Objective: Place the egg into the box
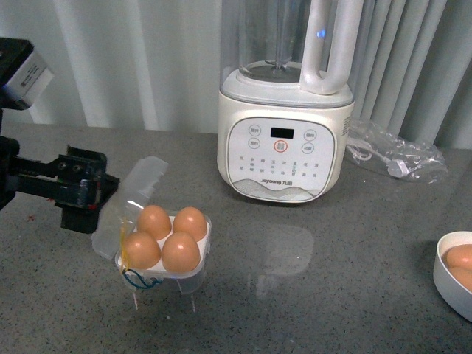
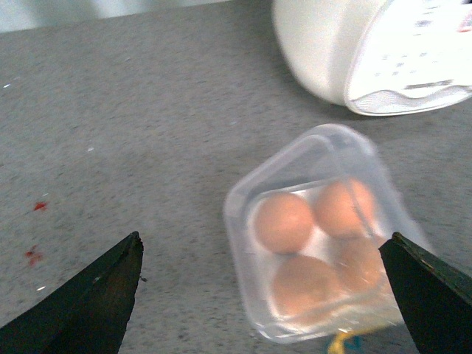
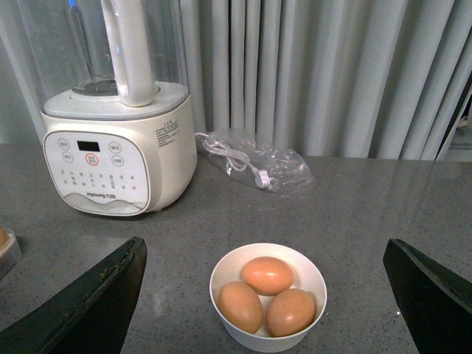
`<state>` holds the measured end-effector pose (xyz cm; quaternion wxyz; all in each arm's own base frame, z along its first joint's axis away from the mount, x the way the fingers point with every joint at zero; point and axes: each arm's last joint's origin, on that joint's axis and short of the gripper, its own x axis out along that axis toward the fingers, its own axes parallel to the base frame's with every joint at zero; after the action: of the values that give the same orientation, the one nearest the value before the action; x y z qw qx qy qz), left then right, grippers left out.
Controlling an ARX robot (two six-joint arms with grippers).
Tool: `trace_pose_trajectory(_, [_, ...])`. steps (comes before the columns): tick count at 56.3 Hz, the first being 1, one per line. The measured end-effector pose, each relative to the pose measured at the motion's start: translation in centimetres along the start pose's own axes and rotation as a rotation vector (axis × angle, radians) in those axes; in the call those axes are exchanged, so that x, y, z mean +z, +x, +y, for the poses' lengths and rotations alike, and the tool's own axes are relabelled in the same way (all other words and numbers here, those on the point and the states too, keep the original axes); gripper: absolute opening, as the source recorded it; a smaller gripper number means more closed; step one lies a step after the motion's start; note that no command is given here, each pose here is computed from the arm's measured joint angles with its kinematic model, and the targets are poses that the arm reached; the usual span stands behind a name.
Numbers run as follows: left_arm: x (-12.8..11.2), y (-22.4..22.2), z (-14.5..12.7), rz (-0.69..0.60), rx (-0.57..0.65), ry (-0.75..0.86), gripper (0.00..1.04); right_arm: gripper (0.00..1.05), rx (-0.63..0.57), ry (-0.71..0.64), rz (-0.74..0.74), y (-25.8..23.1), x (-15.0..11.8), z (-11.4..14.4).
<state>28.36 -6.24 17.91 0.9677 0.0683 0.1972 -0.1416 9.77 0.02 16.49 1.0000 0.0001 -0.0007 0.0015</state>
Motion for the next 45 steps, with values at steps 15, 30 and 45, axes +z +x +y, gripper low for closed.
trace_pose_trajectory(15, [0.3, -5.2, -0.2, -0.130, -0.069, 0.028, 0.98, 0.97, 0.000, 0.000, 0.000, 0.0, 0.0, 0.0])
trace_pose_trajectory(30, [-1.2, -8.1, 0.3, -0.368, 0.259, -0.091, 0.71, 0.97, -0.002, 0.000, 0.000, 0.0, 0.0, 0.0])
trace_pose_trajectory(45, [-4.2, -11.0, 1.0, -0.388, 0.282, -0.132, 0.17, 0.97, -0.002, 0.000, 0.000, 0.0, 0.0, 0.0])
